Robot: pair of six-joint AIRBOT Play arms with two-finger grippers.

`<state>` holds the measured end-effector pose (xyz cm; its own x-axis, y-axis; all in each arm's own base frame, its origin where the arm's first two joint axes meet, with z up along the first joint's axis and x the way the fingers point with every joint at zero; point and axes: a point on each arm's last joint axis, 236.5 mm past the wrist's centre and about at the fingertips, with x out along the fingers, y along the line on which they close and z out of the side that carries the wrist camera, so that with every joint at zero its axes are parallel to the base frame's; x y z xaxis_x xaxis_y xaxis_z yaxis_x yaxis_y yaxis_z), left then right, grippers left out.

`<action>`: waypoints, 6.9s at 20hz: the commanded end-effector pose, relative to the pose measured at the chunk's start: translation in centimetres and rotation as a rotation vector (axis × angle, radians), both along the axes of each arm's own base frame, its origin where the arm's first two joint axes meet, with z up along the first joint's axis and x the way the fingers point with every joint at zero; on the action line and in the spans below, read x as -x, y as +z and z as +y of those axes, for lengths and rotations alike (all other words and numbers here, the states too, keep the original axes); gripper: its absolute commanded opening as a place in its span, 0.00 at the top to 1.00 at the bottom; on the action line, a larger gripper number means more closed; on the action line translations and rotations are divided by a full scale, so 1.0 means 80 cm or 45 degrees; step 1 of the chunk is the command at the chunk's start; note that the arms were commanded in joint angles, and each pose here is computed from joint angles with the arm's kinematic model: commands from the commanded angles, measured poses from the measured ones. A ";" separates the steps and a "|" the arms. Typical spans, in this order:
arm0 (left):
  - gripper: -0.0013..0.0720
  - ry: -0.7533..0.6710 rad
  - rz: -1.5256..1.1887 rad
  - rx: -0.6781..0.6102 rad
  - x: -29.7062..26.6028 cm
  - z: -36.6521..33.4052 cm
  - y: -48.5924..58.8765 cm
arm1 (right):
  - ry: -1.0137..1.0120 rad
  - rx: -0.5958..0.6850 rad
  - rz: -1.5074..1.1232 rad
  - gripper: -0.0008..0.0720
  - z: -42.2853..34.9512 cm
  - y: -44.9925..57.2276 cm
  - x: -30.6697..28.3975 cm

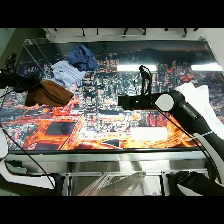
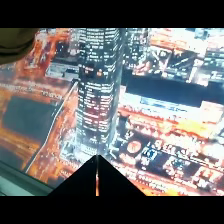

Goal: Fold the shirts.

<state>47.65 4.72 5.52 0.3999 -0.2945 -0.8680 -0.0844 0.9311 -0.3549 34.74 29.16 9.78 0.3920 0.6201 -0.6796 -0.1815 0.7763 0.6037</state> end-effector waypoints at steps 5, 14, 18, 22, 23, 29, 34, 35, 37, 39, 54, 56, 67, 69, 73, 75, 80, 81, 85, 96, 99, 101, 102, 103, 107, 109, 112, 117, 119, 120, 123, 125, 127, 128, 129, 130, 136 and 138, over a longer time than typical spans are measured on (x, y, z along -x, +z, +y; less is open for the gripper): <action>0.96 -0.216 0.080 0.058 0.145 -0.174 0.020 | 0.199 0.127 0.115 0.94 -0.043 -0.006 0.050; 0.96 -0.646 0.107 0.160 0.278 -0.459 -0.040 | 0.145 0.206 0.084 0.94 -0.144 0.015 0.037; 0.96 -0.830 0.207 0.085 0.319 -0.496 -0.074 | -0.034 0.217 0.000 0.94 -0.204 0.046 0.025; 0.06 -0.918 0.271 -0.020 0.322 -0.455 -0.056 | -0.018 0.262 0.070 0.92 -0.217 0.034 0.040; 0.05 -0.933 0.248 -0.046 0.316 -0.434 -0.042 | -0.018 0.261 0.076 0.89 -0.216 0.032 0.040; 0.09 -0.561 0.025 -0.099 0.260 -0.268 0.014 | -0.019 0.261 0.099 0.17 -0.216 0.024 0.037; 0.09 -0.341 0.094 0.278 0.228 -0.227 -0.054 | 0.017 0.118 0.199 0.17 -0.187 0.009 0.042; 0.09 -0.334 0.101 0.332 0.221 -0.226 -0.066 | 0.030 0.082 0.220 0.22 -0.178 0.006 0.046; 0.09 -0.420 0.113 0.493 0.213 -0.249 -0.083 | 0.069 0.074 0.245 0.40 -0.165 -0.001 0.054; 0.09 -0.537 0.137 0.631 0.219 -0.278 -0.094 | 0.097 0.076 0.248 0.40 -0.156 -0.001 0.059; 0.97 -0.735 -0.063 0.551 0.235 -0.301 -0.045 | 0.182 0.066 0.438 0.01 -0.117 -0.058 0.061; 0.97 -0.740 -0.163 0.523 0.233 -0.299 -0.018 | 0.297 0.109 0.468 0.01 -0.073 -0.101 0.065; 0.96 -0.674 -0.095 0.579 0.243 -0.285 -0.007 | 0.375 0.047 0.440 0.94 0.007 -0.151 0.059; 0.96 -0.611 -0.085 0.522 0.243 -0.242 -0.002 | 0.353 0.072 0.385 0.94 -0.031 -0.111 0.056; 0.97 -0.136 -0.212 0.259 0.209 -0.118 0.026 | 0.149 0.135 0.188 0.94 -0.129 -0.017 0.047; 0.96 -0.032 -0.303 0.227 0.204 -0.094 0.059 | 0.011 0.153 0.073 0.94 -0.175 0.025 0.045; 0.97 -0.083 -0.503 0.111 0.179 -0.095 0.167 | -0.165 0.149 -0.126 0.94 -0.229 0.091 0.059; 0.96 -0.088 -0.513 0.055 0.179 -0.087 0.188 | -0.158 0.159 -0.134 0.94 -0.232 0.096 0.066; 0.96 0.134 -0.601 -0.296 0.196 -0.012 0.268 | -0.215 0.286 -0.216 0.94 -0.269 0.110 0.083; 0.97 0.173 -0.600 -0.536 0.199 0.008 0.350 | -0.201 0.295 -0.179 0.94 -0.272 0.108 0.111; 0.97 0.005 -0.156 -0.463 0.210 -0.020 0.221 | -0.168 0.232 -0.031 0.94 -0.262 0.069 0.098; 0.97 -0.058 0.098 -0.427 0.228 -0.027 0.132 | -0.169 0.171 0.073 0.94 -0.255 0.036 0.080; 0.97 -0.080 0.229 -0.408 0.244 -0.029 0.087 | -0.179 0.153 0.088 0.94 -0.255 0.021 0.064; 0.97 -0.102 0.387 -0.382 0.268 -0.031 0.028 | -0.203 0.146 0.094 0.94 -0.254 -0.001 0.032; 0.97 -0.107 0.726 -0.307 0.346 -0.024 -0.070 | -0.092 0.013 0.076 0.94 -0.191 -0.058 -0.038; 0.97 -0.048 0.803 -0.271 0.369 -0.009 -0.091 | -0.121 -0.077 0.066 0.94 -0.165 -0.074 -0.073; 0.97 0.137 0.821 -0.226 0.381 0.020 -0.111 | -0.088 -0.166 -0.050 0.94 -0.132 -0.066 -0.119; 0.97 0.163 0.780 -0.056 0.372 -0.014 -0.125 | -0.187 -0.145 -0.210 0.58 -0.142 -0.050 -0.190; 0.97 0.097 0.814 -0.062 0.382 -0.025 -0.131 | -0.132 -0.167 -0.204 0.02 -0.149 -0.030 -0.185; 0.97 0.079 0.828 -0.061 0.386 -0.030 -0.134 | -0.064 -0.184 -0.172 0.02 -0.154 -0.017 -0.170; 0.97 0.036 0.848 -0.067 0.391 -0.039 -0.137 | 0.103 -0.080 0.148 0.02 -0.206 -0.033 -0.072; 0.97 0.011 0.832 -0.082 0.387 -0.043 -0.138 | 0.048 0.056 0.334 0.02 -0.240 -0.078 -0.005; 0.97 -0.013 0.825 -0.092 0.385 -0.047 -0.138 | -0.077 0.018 0.404 0.02 -0.233 -0.118 0.043; 0.97 -0.026 0.823 -0.099 0.385 -0.049 -0.138 | -0.140 -0.044 0.426 0.02 -0.219 -0.135 0.064; 0.97 -0.032 0.818 -0.100 0.384 -0.050 -0.138 | -0.192 -0.121 0.457 0.03 -0.200 -0.153 0.084; 0.97 -0.033 0.816 -0.102 0.383 -0.050 -0.139 | -0.224 -0.173 0.495 0.03 -0.183 -0.172 0.103; 0.97 0.015 0.750 0.008 0.366 -0.064 -0.136 | -0.299 -0.203 0.534 0.03 -0.105 -0.233 0.112; 0.97 0.038 0.736 0.040 0.363 -0.065 -0.135 | -0.318 -0.212 0.547 0.03 -0.084 -0.248 0.105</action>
<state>17.96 -0.04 -5.41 -0.1620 -0.2820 -0.9457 -0.2747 0.9333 -0.2312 25.58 20.56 -8.03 0.2027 0.6763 -0.7082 0.2356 0.6683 0.7056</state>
